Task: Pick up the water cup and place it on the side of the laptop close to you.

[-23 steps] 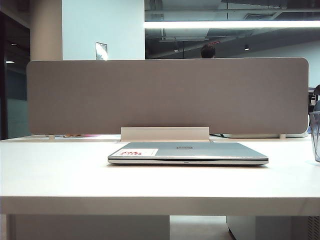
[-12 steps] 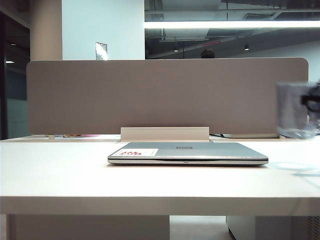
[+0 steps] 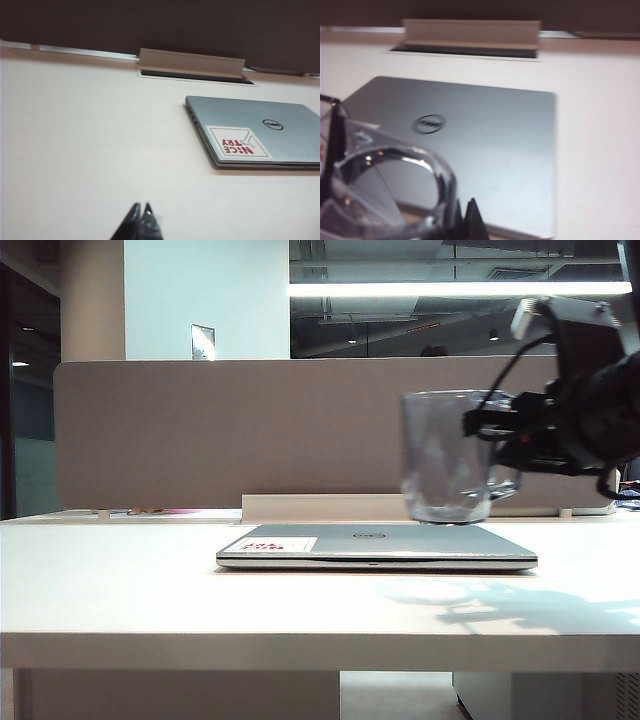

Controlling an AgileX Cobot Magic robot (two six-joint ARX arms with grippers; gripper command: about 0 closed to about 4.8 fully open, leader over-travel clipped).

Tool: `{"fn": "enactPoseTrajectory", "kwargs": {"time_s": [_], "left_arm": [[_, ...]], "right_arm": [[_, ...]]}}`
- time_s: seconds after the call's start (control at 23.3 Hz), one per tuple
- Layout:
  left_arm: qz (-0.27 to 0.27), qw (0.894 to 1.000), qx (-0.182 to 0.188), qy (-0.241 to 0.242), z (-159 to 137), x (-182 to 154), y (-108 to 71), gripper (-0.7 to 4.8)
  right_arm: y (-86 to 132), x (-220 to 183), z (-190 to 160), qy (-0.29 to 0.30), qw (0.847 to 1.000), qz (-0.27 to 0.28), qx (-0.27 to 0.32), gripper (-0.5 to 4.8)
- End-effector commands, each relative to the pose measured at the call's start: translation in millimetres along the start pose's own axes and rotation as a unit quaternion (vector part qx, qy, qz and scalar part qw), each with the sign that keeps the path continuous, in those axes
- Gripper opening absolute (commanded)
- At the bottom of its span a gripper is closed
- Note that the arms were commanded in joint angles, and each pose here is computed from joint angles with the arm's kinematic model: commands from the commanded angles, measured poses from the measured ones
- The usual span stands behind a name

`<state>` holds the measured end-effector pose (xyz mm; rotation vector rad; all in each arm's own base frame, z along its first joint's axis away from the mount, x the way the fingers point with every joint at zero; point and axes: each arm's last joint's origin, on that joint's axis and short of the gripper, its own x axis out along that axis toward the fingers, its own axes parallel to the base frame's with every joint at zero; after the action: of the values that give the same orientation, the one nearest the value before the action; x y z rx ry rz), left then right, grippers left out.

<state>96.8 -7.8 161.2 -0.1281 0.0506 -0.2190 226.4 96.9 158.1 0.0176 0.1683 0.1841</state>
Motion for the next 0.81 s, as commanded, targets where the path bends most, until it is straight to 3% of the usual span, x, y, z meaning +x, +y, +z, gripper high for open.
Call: {"fn": "enactPoseTrajectory", "kwargs": {"time_s": [0.04,0.21,0.47,0.81], "left_arm": [[-0.007,1.0,-0.012,-0.005,1.8,-0.1,-0.7,-0.06],[-0.014,1.0,-0.015,-0.004,1.7,-0.2,-1.2,-0.06],[-0.014,1.0,-0.015,-0.004,1.7,-0.2,-1.2,-0.06],[-0.016,1.0,-0.015,-0.003,1.7,-0.2,-1.3,-0.06]], "right_arm": [[12.2,-3.2,1.0,-0.002,1.0,-0.017,0.025,-0.05],[16.1,-3.9,-2.9,0.012,0.997,-0.025,0.066,-0.05],[21.2,6.7,-9.1,0.059,0.997,-0.029,0.051,-0.05],[30.0,16.1,-17.9,0.079,0.996,-0.021,0.044,-0.05]]}}
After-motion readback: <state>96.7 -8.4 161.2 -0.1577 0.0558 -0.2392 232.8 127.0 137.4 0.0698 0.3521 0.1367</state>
